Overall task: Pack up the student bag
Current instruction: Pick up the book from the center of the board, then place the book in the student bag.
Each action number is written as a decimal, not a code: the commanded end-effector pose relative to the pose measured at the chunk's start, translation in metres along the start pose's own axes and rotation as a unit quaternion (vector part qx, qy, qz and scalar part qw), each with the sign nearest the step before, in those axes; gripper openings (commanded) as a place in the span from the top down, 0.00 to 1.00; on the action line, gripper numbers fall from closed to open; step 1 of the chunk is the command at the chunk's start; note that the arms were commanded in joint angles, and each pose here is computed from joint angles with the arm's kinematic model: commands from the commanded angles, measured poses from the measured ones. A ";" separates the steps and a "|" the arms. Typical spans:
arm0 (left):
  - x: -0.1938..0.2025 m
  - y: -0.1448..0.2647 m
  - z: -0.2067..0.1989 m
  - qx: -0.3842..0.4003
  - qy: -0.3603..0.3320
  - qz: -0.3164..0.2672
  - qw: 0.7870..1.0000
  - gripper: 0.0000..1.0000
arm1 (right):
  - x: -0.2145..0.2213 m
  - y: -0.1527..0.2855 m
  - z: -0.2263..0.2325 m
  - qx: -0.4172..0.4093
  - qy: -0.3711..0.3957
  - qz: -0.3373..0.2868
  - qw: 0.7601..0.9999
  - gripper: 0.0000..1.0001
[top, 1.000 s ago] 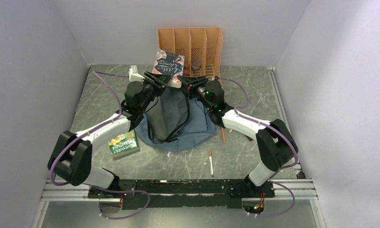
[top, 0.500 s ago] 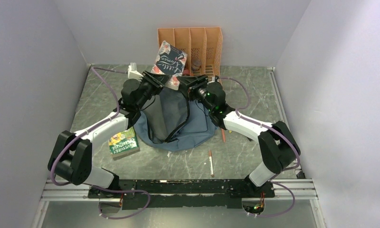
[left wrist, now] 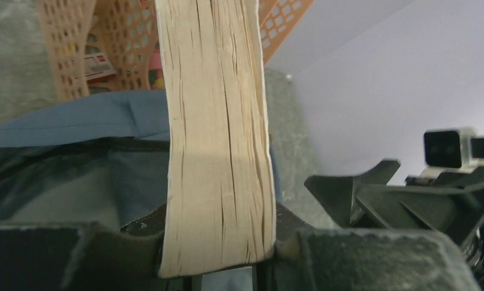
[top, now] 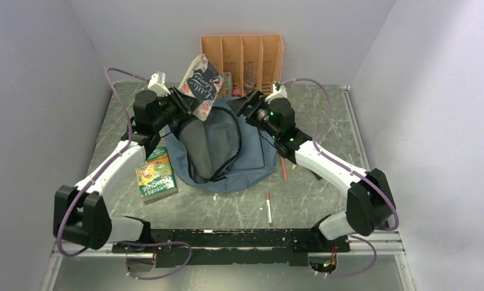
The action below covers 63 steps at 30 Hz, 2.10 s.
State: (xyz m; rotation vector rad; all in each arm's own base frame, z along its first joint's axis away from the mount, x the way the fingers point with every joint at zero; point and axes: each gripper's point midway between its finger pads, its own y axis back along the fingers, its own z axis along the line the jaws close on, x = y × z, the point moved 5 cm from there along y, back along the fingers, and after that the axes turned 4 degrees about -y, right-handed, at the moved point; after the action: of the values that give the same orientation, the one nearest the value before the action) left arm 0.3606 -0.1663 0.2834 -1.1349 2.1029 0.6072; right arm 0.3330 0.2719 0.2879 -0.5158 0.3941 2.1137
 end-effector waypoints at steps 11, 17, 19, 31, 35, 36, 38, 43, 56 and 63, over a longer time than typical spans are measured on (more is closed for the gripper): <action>-0.014 0.111 0.017 -0.203 -0.170 0.079 0.961 0.95 | 0.035 -0.019 -0.068 0.096 0.274 0.192 0.938 0.12; -0.007 0.117 0.026 -0.229 -0.181 0.119 0.949 0.95 | 0.054 -0.025 -0.076 0.081 0.256 0.246 0.931 0.15; -0.006 0.116 0.025 -0.222 -0.183 0.129 0.949 0.95 | 0.062 -0.024 -0.074 0.058 0.239 0.261 0.933 0.19; -0.009 0.120 0.010 -0.185 -0.200 0.158 0.949 0.95 | 0.057 -0.022 -0.066 0.045 0.220 0.228 0.947 0.71; 0.011 0.121 0.013 -0.162 -0.180 0.193 0.951 0.95 | 0.040 -0.011 -0.047 0.026 0.219 0.174 0.960 0.90; 0.014 0.122 0.013 -0.157 -0.176 0.196 0.952 0.95 | 0.036 -0.009 -0.042 0.024 0.220 0.164 0.961 0.95; 0.018 0.124 0.011 -0.144 -0.170 0.197 0.955 0.95 | 0.028 -0.005 -0.033 0.022 0.223 0.149 0.963 1.00; 0.026 0.127 0.008 -0.120 -0.171 0.213 0.954 0.95 | 0.014 0.003 -0.012 0.003 0.232 0.132 0.964 1.00; 0.060 0.127 0.005 -0.038 -0.088 0.252 0.963 0.95 | 0.008 0.020 0.020 -0.089 0.245 0.116 0.959 1.00; 0.066 0.123 0.006 0.018 -0.024 0.246 0.969 0.95 | 0.006 0.032 0.046 -0.163 0.247 0.111 0.949 1.00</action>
State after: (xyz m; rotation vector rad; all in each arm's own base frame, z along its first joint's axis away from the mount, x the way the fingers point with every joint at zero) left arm 0.2213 -0.1208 0.2093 -0.5284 2.3454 1.1163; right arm 0.2978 0.2771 0.2785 -1.1004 0.6358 2.3359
